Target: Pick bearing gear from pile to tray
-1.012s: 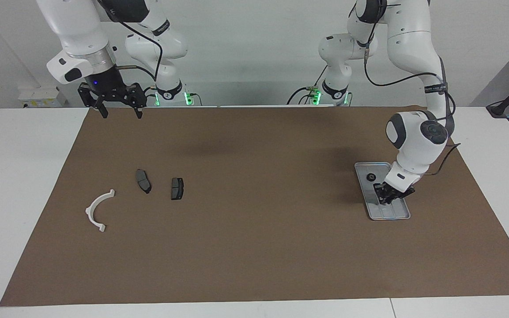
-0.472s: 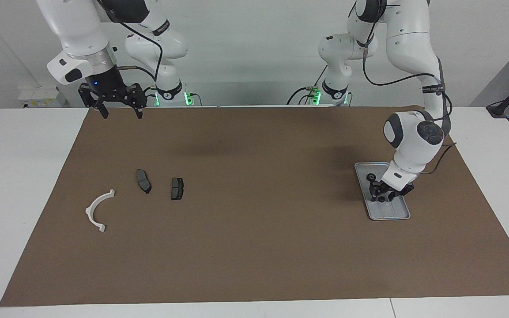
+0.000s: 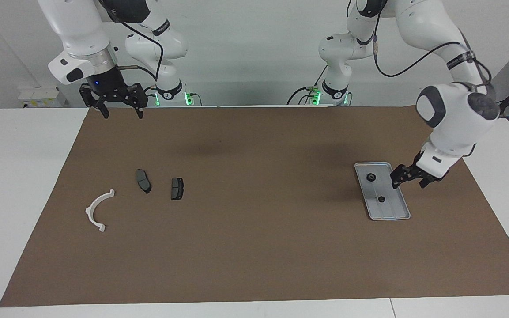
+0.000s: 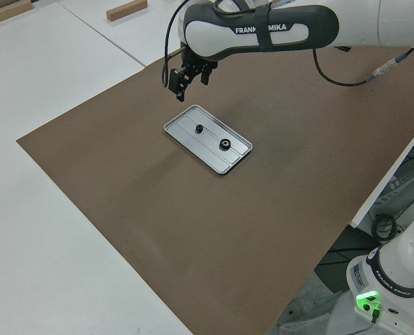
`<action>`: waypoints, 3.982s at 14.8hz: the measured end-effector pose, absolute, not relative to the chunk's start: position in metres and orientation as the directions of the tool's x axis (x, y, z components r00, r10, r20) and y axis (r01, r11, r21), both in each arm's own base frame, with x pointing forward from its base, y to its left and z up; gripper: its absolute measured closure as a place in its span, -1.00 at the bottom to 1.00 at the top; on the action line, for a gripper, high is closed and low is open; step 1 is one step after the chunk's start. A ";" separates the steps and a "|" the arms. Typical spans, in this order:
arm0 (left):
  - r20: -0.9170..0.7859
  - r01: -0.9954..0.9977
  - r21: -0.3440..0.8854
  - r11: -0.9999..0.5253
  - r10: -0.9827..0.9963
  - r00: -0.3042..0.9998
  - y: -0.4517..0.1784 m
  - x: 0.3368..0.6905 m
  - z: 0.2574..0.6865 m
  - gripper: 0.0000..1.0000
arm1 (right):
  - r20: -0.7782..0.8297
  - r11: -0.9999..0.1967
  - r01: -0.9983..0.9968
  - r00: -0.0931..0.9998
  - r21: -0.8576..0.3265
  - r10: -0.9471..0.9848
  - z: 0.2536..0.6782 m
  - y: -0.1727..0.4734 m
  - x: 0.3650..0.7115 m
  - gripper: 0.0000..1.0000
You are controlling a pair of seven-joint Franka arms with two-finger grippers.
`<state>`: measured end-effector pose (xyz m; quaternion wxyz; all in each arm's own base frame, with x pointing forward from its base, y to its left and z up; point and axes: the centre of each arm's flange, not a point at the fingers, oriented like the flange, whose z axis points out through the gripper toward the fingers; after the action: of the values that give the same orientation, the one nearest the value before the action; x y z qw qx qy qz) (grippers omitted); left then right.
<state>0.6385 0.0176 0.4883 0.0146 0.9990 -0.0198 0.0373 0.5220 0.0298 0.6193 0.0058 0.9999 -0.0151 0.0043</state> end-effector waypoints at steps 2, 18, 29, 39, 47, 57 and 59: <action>0.100 -0.033 0.027 -0.999 -0.030 0.995 0.012 0.618 0.537 -1.00 | 0.009 -1.000 -0.029 1.000 0.011 -0.029 0.619 0.030 0.522 -1.00; -0.023 -0.159 0.018 -0.987 -0.160 0.987 -0.075 0.520 0.593 -1.00 | 0.008 -1.000 -0.029 1.000 0.011 -0.029 0.619 0.030 0.522 -1.00; -0.023 -0.148 0.017 -0.989 -0.149 0.989 -0.068 0.513 0.590 -0.95 | 0.008 -1.000 -0.027 1.000 0.012 -0.027 0.619 0.031 0.522 -1.00; 0.025 -0.116 -0.017 -0.993 -0.116 0.993 -0.037 0.522 0.614 -0.81 | 0.009 -1.000 -0.027 1.000 0.012 -0.027 0.619 0.032 0.522 -1.00; -0.005 -0.117 -0.015 -0.993 -0.117 0.993 -0.037 0.523 0.607 -1.00 | 0.009 -1.000 -0.027 1.000 0.012 -0.027 0.619 0.032 0.522 -1.00; -0.010 -0.116 -0.015 -0.993 -0.116 0.993 -0.038 0.523 0.607 -1.00 | 0.009 -1.000 -0.027 1.000 0.012 -0.027 0.619 0.032 0.522 -1.00; -0.010 -0.103 -0.015 -0.995 -0.103 0.995 -0.038 0.523 0.606 -1.00 | 0.009 -1.000 -0.027 1.000 0.012 -0.027 0.619 0.032 0.522 -1.00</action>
<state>0.5228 -0.0376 0.6064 -0.0076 0.9986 -0.0516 -0.0045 0.5218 0.0317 0.6192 0.0059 0.9999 -0.0133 0.0042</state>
